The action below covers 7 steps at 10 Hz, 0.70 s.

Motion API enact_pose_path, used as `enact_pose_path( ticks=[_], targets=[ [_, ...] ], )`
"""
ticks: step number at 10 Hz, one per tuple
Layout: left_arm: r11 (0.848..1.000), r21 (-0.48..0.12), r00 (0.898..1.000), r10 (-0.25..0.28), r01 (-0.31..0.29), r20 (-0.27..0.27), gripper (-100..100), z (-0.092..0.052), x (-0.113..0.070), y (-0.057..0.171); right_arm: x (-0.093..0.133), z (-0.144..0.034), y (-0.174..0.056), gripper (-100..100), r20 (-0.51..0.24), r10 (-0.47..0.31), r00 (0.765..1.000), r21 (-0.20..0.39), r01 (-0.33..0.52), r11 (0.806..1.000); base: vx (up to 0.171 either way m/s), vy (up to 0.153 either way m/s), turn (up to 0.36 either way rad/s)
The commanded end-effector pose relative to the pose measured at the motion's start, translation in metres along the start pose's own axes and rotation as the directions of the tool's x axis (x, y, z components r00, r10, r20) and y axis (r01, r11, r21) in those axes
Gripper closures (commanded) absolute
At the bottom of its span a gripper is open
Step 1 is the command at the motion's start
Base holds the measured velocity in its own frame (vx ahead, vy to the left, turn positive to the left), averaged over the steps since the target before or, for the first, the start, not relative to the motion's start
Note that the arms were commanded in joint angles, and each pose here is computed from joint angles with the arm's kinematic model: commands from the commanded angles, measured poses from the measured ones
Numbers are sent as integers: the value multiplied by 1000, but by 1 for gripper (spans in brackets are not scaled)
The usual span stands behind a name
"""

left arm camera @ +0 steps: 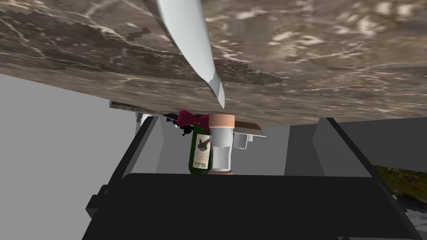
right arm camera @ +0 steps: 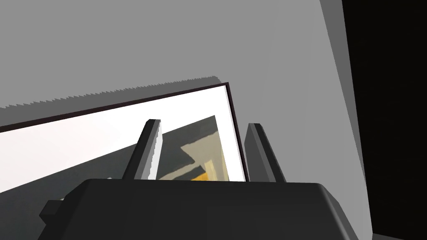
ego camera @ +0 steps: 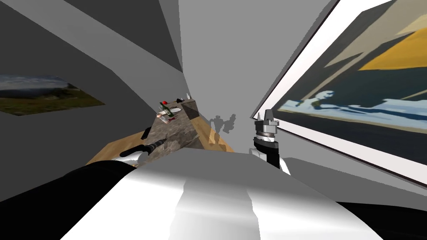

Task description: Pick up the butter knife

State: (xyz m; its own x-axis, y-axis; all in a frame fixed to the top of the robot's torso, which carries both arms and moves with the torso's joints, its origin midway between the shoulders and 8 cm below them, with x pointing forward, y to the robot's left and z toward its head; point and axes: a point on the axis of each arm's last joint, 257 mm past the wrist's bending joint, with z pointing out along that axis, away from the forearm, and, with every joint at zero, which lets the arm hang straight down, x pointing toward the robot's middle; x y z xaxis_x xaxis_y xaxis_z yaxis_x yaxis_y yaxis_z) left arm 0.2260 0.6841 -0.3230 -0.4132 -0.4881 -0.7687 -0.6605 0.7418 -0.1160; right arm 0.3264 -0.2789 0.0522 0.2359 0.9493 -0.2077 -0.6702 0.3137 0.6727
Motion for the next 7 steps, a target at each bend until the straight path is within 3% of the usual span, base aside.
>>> enact_pose_path(
  ticks=[1, 4, 5, 6, 7],
  targets=[
    [998, -56, 999, 14, -16, -42, -100, -4, 8, 29, 0, 0, 0, 0, 0, 0, 1000, 0, 0, 1000, 67, -66, -94],
    [990, -136, 994, 16, -30, -109, -100, -12, 22, 70, 0, 0, 0, 0, 0, 0, 1000, 0, 0, 1000, 116, -76, -128],
    [993, -118, 996, 16, -27, -92, -100, -9, 21, 62, 0, 0, 0, 0, 0, 0, 1000, 0, 0, 1000, 44, -24, -10],
    [992, -121, 995, 17, -29, -96, 0, -10, 22, 64, 0, 0, 0, 0, 0, 0, 1000, 0, 0, 1000, 9, -5, 3],
    [990, -138, 996, -2, -11, -95, -100, -8, 25, 75, 0, 0, 0, 0, 0, 0, 1000, 0, 0, 1000, -18, -6, -173]
  ],
)
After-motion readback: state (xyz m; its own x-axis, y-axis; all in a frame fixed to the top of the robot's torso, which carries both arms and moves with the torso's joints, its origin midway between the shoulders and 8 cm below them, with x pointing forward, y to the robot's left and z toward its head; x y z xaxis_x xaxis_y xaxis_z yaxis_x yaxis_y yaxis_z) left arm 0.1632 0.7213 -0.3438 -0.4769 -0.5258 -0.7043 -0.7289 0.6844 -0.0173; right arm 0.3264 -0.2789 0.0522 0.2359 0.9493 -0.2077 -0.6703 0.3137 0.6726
